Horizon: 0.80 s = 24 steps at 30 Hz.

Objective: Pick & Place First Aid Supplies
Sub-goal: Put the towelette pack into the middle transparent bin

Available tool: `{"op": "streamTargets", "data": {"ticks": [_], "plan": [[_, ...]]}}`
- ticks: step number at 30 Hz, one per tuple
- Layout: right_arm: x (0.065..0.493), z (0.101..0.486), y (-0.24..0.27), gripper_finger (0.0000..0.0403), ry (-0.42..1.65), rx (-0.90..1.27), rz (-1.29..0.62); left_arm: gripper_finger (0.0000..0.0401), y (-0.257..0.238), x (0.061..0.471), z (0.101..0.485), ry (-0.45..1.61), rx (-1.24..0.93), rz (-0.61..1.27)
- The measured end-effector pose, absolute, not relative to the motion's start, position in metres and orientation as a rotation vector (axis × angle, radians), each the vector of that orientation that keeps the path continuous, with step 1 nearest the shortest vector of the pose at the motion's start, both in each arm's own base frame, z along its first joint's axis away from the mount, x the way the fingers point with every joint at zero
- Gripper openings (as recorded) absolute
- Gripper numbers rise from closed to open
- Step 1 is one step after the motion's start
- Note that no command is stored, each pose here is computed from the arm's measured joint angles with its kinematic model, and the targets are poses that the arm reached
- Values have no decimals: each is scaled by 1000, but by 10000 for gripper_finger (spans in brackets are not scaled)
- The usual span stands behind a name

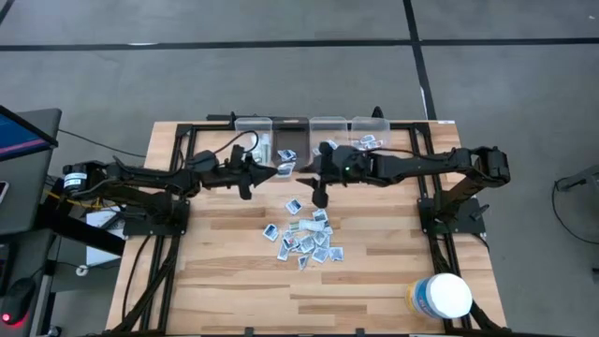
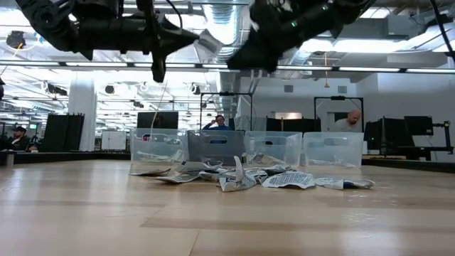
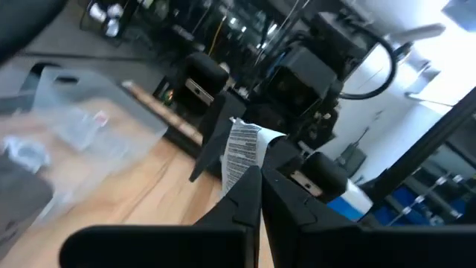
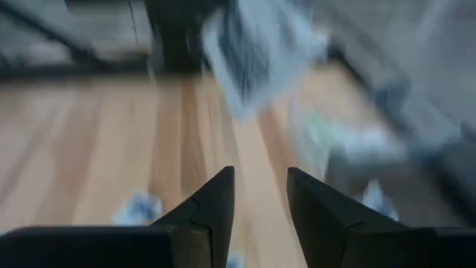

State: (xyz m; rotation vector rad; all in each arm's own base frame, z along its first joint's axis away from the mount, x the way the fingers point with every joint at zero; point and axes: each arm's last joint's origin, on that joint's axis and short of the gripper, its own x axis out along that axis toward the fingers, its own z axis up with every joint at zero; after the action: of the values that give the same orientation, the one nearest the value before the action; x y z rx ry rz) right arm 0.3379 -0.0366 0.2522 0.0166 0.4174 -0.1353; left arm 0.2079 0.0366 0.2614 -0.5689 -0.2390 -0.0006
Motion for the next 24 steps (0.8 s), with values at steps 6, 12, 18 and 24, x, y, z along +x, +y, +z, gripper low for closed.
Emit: {"op": "streamTargets", "data": {"ticks": [6,12,18,24], "plan": [[345,278,-38,119,144,8,-127,9,36,207,266,-287,-533,-12],[346,283,-38,119,92,5,-127,7,36,207,266,-290,-533,-13],[345,281,-41,92,103,5,-22,8,36,206,267,-295,-532,-14],[343,276,-51,10,155,29,16,8,37,206,267,-301,-530,-15]]}}
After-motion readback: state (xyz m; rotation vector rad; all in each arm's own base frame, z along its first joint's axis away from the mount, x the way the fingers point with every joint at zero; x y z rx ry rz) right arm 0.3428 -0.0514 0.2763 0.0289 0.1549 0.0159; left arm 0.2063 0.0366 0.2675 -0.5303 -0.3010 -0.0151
